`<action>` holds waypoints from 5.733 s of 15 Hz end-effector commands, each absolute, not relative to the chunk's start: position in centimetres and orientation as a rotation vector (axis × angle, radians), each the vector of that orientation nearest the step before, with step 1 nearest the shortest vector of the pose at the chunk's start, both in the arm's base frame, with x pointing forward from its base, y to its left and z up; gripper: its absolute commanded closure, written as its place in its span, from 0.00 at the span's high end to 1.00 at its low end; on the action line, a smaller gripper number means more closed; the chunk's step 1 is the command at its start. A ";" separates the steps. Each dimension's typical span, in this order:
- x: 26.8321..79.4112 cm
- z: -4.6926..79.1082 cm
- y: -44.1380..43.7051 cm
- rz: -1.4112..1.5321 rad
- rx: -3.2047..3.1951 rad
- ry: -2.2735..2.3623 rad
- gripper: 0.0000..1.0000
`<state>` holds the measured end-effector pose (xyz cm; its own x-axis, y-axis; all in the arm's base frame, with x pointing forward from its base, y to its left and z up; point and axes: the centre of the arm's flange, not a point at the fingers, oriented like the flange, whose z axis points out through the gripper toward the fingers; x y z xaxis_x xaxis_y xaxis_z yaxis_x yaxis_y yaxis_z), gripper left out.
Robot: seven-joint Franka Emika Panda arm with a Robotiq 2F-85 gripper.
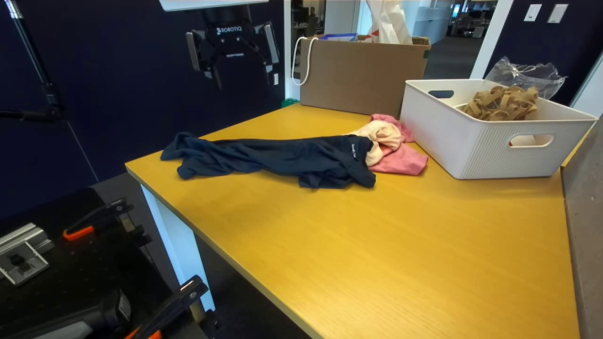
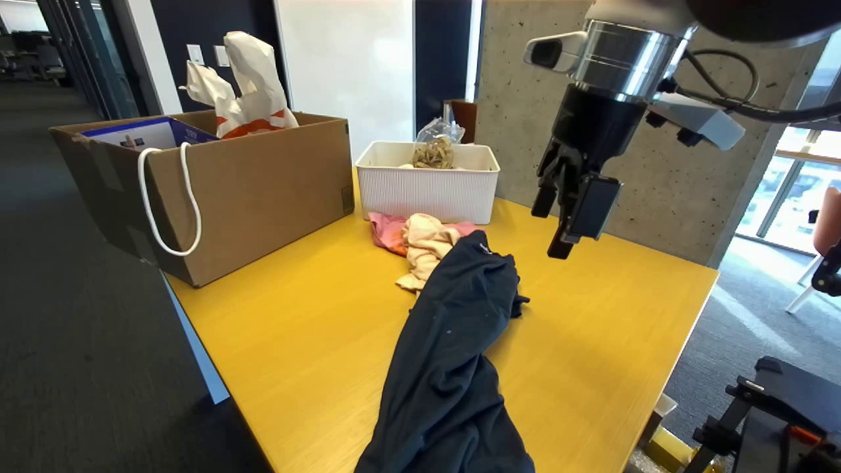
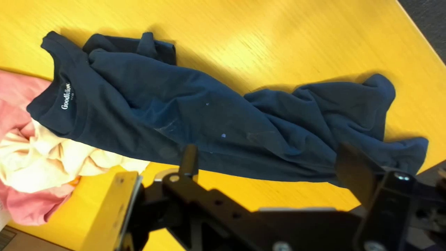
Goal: Move the blue clothing to the right then move it to the left.
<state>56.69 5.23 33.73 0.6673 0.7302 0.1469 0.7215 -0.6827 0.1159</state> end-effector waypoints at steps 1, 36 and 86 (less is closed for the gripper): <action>57.2 34.1 5.3 0.283 2.852 1.195 1.00; 87.6 25.6 -10.5 0.200 3.088 0.764 1.00; 71.0 31.5 1.8 -0.330 3.071 0.459 0.02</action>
